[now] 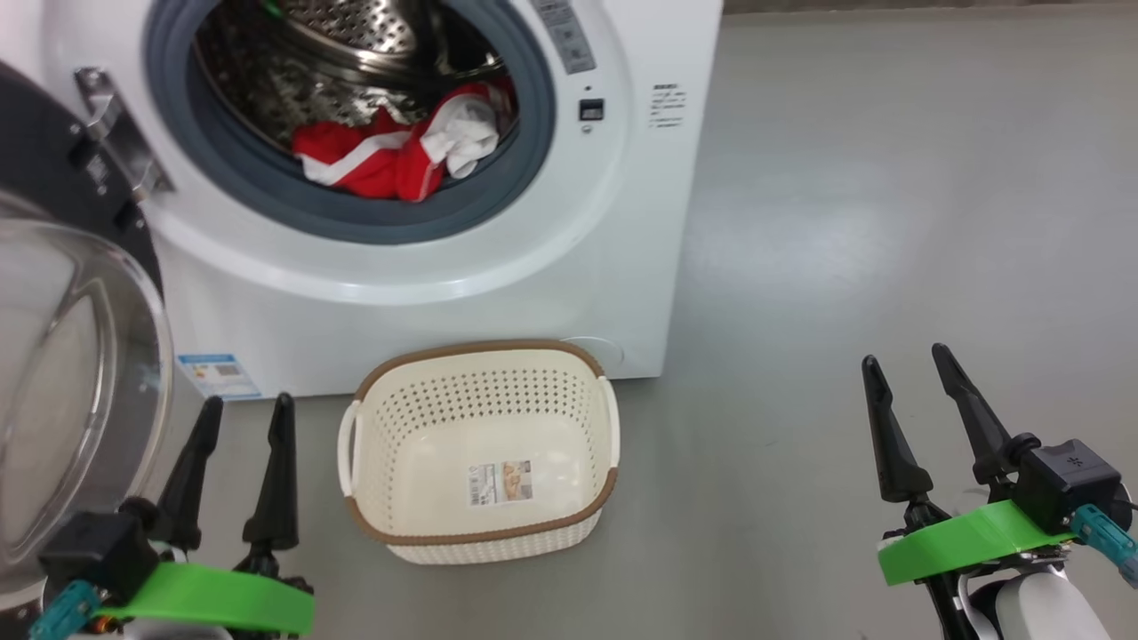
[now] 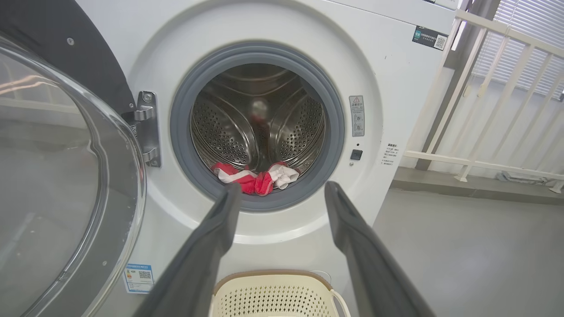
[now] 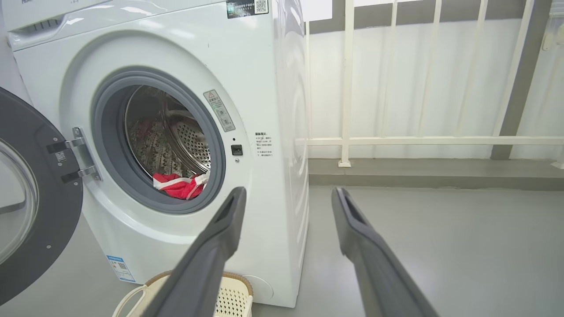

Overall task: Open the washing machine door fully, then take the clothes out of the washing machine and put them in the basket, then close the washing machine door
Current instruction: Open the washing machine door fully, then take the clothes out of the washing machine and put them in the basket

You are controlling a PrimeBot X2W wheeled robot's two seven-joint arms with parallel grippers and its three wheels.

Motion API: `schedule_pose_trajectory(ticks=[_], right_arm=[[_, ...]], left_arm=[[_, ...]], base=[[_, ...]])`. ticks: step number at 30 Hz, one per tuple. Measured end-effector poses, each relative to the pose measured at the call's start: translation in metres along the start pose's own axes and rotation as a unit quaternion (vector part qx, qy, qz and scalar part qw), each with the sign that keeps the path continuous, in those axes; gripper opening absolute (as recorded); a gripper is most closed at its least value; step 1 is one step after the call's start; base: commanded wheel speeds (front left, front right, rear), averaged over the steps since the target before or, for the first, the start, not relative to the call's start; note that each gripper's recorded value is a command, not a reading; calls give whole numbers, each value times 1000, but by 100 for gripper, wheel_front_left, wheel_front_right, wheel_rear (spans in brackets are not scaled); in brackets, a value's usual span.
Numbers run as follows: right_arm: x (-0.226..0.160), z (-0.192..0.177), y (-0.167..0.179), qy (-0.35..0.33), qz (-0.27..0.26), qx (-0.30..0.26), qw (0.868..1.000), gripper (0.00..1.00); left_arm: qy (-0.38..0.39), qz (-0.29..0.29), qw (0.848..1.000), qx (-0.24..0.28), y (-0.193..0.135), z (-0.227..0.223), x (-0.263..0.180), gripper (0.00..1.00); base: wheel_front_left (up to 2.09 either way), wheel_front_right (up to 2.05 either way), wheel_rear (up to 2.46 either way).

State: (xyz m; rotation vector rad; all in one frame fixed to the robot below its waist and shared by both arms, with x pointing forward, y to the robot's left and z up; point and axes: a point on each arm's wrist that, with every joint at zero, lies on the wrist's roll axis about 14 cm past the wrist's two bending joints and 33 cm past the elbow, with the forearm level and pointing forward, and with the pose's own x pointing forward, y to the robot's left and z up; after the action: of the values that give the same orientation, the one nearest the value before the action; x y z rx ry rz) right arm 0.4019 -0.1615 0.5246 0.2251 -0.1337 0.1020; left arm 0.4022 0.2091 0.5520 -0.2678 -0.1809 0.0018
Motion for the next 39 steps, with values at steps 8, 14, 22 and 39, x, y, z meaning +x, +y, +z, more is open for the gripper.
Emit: schedule_pose_trajectory(ticks=[8,14,22,39], right_arm=[[-34,15,-23,-14,-38,-15,999,100],[-50,21,-27,-22,-47,-20,998,100],[-58,23,-24,-26,-45,-20,998,100],[-66,25,-24,-28,-47,-27,998,100]], left_arm=[[23,-27,999,3,-13,-16,-19,100],[37,-32,999,3,-14,-23,-33,100],[27,-36,999,19,-13,-17,-37,100],[34,-28,998,44,-5,-19,-53,100]], base=[[0,0,0],[0,0,0],[0,0,0],[0,0,0]])
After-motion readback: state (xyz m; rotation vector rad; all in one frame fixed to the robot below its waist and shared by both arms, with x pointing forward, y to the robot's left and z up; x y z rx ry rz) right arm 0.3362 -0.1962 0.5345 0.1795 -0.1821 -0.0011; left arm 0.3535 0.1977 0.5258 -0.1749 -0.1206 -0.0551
